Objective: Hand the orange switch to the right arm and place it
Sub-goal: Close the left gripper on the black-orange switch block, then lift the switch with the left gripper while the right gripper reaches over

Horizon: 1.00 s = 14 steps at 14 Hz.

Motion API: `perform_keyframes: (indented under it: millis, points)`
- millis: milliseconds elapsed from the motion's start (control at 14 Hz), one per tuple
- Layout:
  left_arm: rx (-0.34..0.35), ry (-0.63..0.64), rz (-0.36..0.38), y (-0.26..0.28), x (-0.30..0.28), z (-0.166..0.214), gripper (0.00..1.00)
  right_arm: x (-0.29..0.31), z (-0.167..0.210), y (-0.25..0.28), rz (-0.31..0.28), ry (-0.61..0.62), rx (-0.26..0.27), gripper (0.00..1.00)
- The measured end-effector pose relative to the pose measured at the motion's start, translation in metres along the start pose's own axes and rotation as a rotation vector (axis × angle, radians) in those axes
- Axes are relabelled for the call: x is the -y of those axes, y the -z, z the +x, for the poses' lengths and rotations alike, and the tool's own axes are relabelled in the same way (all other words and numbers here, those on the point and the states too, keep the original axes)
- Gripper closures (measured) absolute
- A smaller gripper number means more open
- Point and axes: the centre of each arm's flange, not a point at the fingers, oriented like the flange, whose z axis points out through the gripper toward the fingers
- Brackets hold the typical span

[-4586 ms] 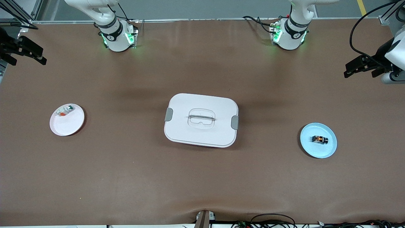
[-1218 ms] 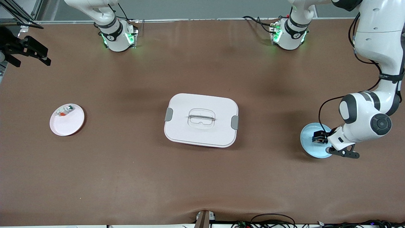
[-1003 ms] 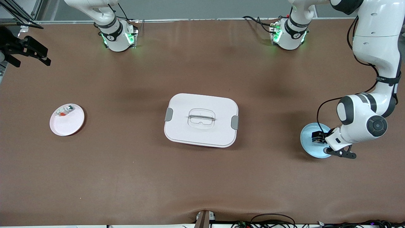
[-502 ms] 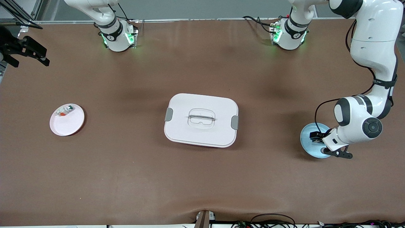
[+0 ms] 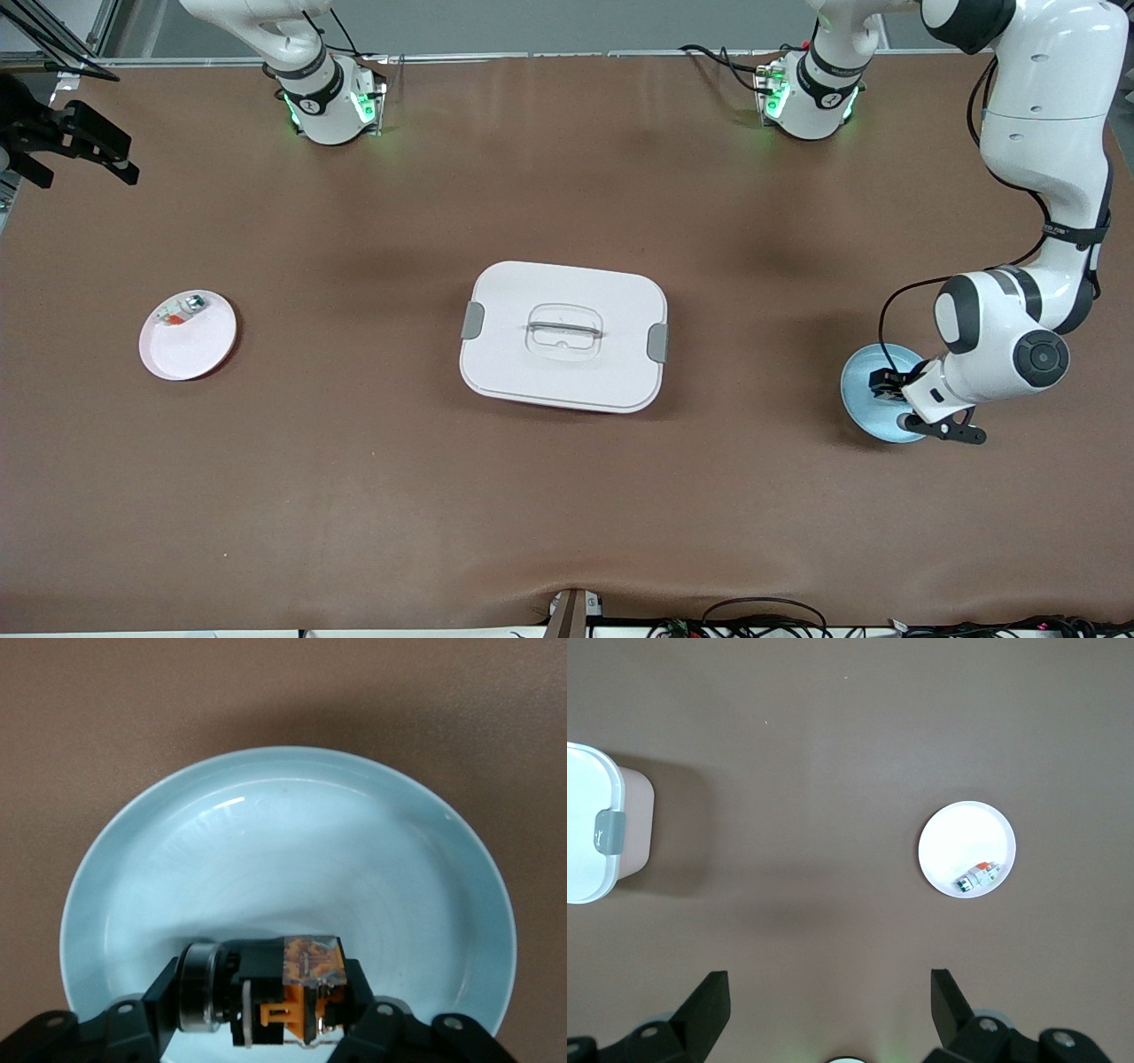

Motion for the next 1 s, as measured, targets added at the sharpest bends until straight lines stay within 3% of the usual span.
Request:
perform_keyframes:
  millis: [645,1003]
  points:
    - [-0.02,0.003,0.006,0.014,0.002,0.005,0.28,0.0,0.0,0.0,0.0,0.0,-0.001,0.0]
    - [0.047,0.111,-0.023,0.101,0.001,-0.009,0.28,0.0,0.0,0.0,0.0,0.0,-0.001,0.0]
